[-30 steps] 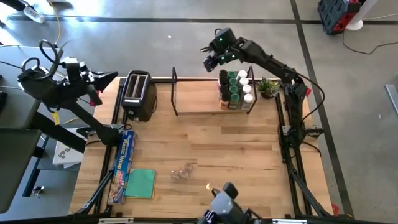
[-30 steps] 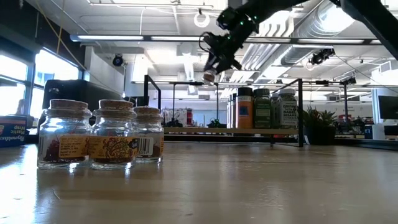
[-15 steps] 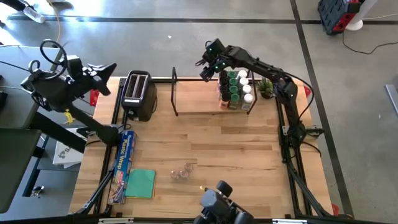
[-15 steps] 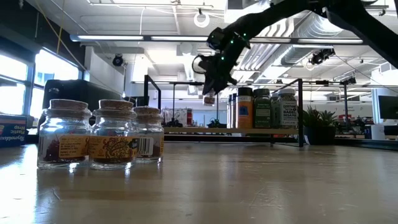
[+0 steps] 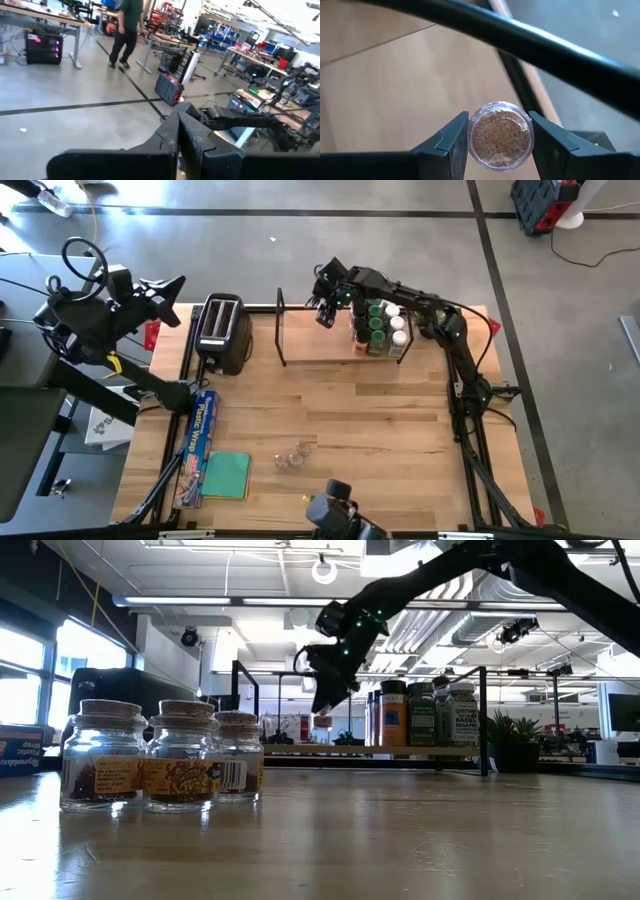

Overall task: Shelf spices
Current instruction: Put the brown seasoning bottle on the shelf

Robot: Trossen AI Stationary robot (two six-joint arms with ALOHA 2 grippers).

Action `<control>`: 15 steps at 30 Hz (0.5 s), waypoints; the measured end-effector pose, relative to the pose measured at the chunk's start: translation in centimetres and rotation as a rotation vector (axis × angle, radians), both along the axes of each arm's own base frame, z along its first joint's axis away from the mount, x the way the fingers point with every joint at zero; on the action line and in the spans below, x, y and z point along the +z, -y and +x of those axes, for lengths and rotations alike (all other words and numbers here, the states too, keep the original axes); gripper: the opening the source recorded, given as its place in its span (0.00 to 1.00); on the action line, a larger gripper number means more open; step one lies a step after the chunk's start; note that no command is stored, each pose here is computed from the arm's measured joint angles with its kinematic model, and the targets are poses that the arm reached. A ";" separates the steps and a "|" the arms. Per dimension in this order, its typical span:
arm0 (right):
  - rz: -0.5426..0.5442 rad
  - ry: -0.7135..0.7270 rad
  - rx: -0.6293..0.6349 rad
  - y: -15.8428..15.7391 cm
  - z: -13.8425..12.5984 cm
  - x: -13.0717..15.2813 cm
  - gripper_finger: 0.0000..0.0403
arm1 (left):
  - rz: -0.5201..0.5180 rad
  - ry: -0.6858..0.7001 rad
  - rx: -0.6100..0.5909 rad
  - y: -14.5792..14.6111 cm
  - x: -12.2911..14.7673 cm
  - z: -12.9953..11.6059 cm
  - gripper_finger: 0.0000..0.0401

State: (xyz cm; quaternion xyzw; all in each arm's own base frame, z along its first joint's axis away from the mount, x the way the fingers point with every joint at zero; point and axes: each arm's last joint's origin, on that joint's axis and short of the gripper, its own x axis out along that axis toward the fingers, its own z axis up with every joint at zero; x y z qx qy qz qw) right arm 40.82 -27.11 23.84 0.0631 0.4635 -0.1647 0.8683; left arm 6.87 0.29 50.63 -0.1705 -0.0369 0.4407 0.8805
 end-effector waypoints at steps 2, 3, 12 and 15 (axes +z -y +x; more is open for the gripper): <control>-0.011 -0.015 0.063 -0.3 0.3 -0.4 0.41 | -0.005 0.008 -0.004 0.0 0.1 0.1 0.01; -0.020 -0.023 0.089 -0.5 0.4 -0.6 0.41 | -0.001 0.009 -0.006 0.0 0.2 0.2 0.01; -0.056 -0.099 0.166 0.0 -0.4 -0.9 0.42 | 0.015 0.028 -0.043 -0.1 1.0 0.5 0.01; -0.064 -0.112 0.179 0.3 -0.6 -1.0 0.42 | 0.014 0.027 -0.042 -0.1 1.0 0.5 0.01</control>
